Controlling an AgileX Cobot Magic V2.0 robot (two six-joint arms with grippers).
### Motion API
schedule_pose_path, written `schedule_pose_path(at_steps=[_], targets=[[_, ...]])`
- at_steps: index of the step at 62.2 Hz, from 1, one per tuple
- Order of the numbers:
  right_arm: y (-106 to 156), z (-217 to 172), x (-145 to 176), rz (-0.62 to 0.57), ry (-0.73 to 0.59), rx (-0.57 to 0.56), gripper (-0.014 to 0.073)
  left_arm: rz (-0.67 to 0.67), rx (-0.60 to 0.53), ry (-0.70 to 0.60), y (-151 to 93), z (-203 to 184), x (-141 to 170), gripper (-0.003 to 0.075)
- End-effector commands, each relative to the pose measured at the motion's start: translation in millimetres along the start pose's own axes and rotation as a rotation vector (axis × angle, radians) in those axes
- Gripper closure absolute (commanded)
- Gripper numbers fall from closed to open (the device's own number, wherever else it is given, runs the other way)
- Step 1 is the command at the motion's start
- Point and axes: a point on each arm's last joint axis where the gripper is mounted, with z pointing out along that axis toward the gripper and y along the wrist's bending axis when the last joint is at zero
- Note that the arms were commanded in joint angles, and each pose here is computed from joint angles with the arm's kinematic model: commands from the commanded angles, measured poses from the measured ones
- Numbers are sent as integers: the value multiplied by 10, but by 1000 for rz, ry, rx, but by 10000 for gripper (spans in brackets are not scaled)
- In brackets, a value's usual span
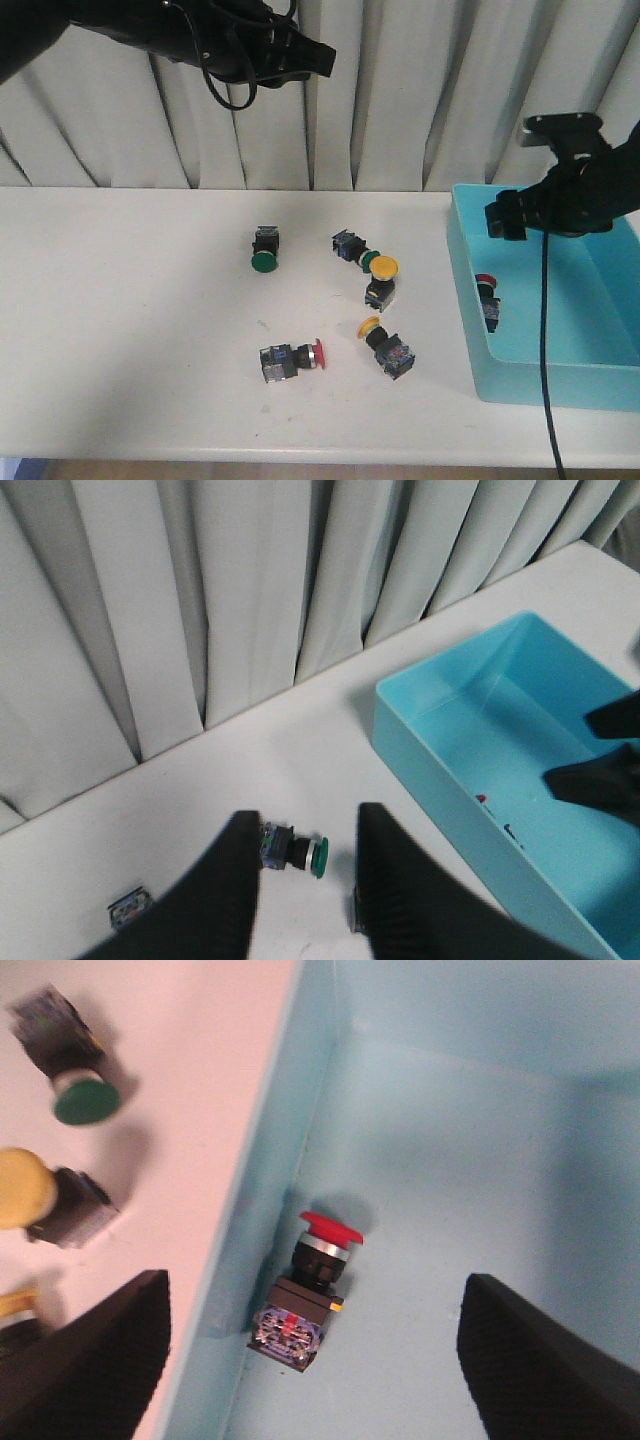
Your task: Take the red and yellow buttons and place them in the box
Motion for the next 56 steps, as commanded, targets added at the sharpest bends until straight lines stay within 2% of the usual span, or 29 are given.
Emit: schedule_pose_path(at_steps=[1, 11, 16, 33, 56], targets=[[31, -537, -177, -19, -159, 18, 15, -9, 24, -141, -81, -93, -180, 320], [80, -945, -188, -20, -240, 21, 15, -16, 26, -98, -74, 350, -21, 108], [98, -1078, -178, -5, -262, 18, 15, -17, 29, -70, -82, 579, 67, 60], [119, -1183, -144, -4, -255, 12, 15, -29, 68, 20, -214, 1324, 372, 86], [115, -1171, -150, -6, -258, 15, 15, -27, 82, 106, -296, 1852, 767, 110]])
